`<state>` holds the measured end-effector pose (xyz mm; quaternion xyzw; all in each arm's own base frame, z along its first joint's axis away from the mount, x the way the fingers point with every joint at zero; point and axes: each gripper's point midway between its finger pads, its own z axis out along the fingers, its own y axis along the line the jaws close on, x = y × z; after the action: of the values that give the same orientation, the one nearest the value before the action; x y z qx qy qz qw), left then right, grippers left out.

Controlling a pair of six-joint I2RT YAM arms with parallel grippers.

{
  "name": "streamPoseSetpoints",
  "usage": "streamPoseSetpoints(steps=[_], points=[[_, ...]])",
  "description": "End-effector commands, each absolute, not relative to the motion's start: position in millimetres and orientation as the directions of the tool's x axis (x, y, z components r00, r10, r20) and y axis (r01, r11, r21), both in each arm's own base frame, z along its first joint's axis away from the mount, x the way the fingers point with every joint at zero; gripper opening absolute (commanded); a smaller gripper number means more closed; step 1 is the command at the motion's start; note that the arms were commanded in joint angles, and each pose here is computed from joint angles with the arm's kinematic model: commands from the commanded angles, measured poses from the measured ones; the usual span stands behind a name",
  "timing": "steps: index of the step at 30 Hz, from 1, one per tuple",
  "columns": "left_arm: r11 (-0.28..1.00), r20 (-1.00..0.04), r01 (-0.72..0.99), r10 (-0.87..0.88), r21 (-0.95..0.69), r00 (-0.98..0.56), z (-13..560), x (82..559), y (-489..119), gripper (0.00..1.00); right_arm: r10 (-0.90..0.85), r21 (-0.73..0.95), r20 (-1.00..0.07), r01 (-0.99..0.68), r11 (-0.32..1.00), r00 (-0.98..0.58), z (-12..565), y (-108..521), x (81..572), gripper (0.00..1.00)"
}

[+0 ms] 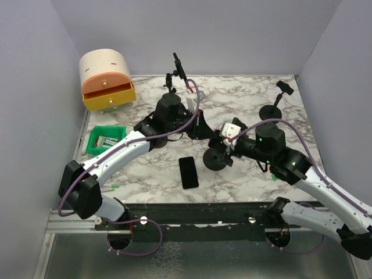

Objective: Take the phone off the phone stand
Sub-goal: Adjust the phone stand with the phone at the center of the board.

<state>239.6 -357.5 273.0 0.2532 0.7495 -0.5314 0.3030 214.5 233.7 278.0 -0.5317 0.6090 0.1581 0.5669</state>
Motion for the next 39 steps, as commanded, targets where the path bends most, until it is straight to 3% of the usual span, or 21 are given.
streamPoseSetpoints(steps=[1, 28, 33, 39], points=[[0.260, -0.783, 0.760, 0.022, -0.595, -0.621, 303, 243, -358, 0.00, -0.521, -0.462, -0.820, -0.810, 0.360, 0.236, 270, 239, 222, 1.00], [0.245, -0.791, 0.769, 0.017, -0.590, -0.612, 311, 239, -355, 0.00, -0.634, -0.543, -0.746, -0.738, 0.401, 0.205, 245, 241, 249, 0.99], [0.244, -0.790, 0.768, 0.018, -0.591, -0.613, 310, 238, -355, 0.00, -0.634, -0.552, -0.745, -0.723, 0.416, 0.204, 248, 240, 252, 0.92], [0.237, -0.788, 0.767, 0.007, -0.596, -0.615, 314, 236, -354, 0.00, -0.637, -0.546, -0.745, -0.729, 0.412, 0.198, 246, 241, 252, 0.74]])
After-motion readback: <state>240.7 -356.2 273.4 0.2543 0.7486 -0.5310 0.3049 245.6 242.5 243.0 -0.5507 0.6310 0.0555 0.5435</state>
